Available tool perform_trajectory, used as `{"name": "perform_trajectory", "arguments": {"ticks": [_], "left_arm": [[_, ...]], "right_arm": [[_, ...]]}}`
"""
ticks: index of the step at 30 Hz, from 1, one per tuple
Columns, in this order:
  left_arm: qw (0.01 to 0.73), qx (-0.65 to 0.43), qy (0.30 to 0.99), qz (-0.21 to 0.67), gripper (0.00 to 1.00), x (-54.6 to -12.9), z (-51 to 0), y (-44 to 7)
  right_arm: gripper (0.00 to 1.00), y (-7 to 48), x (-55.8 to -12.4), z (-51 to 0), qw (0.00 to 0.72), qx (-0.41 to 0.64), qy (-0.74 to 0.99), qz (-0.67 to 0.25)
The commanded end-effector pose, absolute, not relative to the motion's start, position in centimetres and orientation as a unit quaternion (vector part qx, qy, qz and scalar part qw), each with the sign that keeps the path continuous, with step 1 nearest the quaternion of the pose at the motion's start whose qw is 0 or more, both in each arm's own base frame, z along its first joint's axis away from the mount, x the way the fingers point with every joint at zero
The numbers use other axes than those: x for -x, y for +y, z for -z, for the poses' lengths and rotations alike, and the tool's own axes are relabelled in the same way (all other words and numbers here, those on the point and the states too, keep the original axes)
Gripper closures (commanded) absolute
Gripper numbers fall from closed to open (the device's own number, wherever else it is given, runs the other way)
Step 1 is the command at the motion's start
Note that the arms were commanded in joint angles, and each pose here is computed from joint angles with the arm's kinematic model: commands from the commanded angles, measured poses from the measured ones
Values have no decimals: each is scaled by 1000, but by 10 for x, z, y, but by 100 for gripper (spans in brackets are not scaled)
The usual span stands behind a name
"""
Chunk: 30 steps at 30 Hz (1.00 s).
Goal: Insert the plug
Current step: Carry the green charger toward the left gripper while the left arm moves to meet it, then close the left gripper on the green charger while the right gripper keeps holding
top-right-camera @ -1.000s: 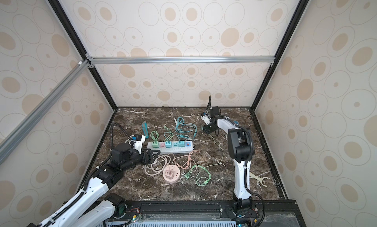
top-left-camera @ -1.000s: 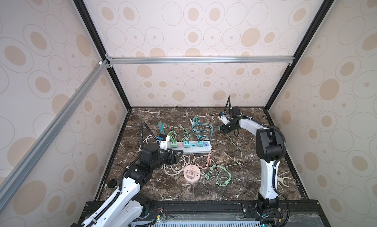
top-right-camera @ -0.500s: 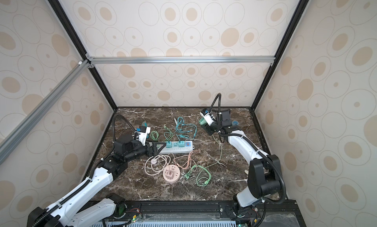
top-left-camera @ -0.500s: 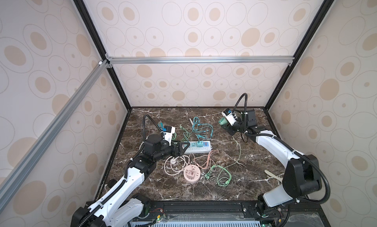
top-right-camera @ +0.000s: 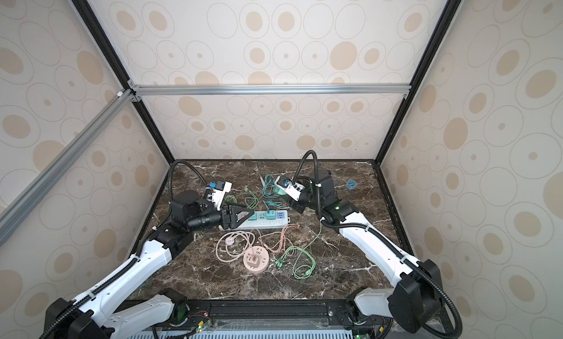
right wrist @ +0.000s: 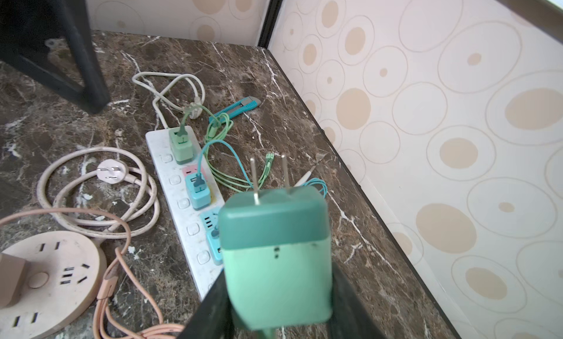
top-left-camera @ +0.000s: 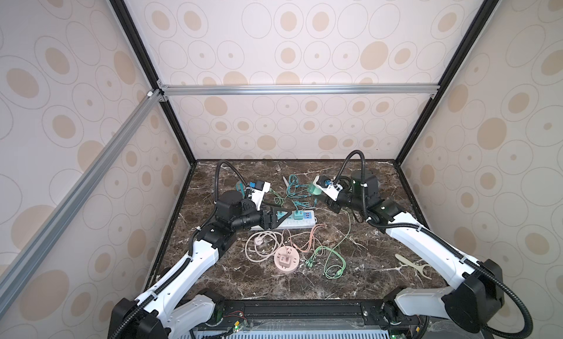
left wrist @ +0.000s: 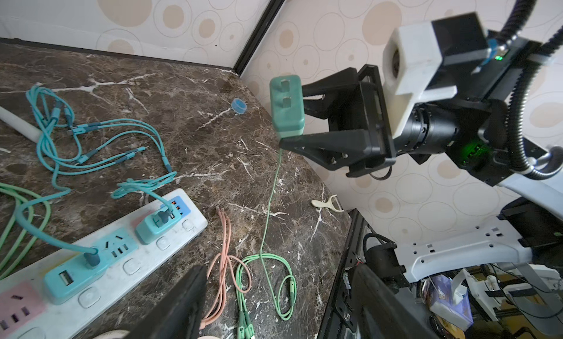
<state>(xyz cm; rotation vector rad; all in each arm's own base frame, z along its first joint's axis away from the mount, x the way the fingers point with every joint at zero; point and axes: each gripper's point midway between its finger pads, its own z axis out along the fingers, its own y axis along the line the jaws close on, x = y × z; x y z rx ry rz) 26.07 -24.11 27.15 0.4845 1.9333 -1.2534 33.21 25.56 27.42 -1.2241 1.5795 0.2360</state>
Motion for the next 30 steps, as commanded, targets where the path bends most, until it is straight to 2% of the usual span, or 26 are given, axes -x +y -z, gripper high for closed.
{"name": "perform_trajectory", "arguments": {"ticks": [1, 8, 18, 23, 30], "left_arm": [[398, -225, 727, 513, 25, -257, -304, -251], [394, -226, 729, 512, 27, -263, -306, -256], [383, -214, 740, 510, 38, -271, -299, -260], [381, -215, 739, 512, 46, -271, -300, -260], [374, -212, 744, 512, 63, -271, -294, -260]], "right_arm": [[68, 266, -319, -280, 545, 542, 635, -77], [68, 290, -296, -288, 549, 578, 599, -68], [68, 315, -274, -288, 544, 617, 566, -57], [69, 324, -271, -283, 537, 632, 558, -37], [70, 332, -274, -283, 542, 634, 552, -15]]}}
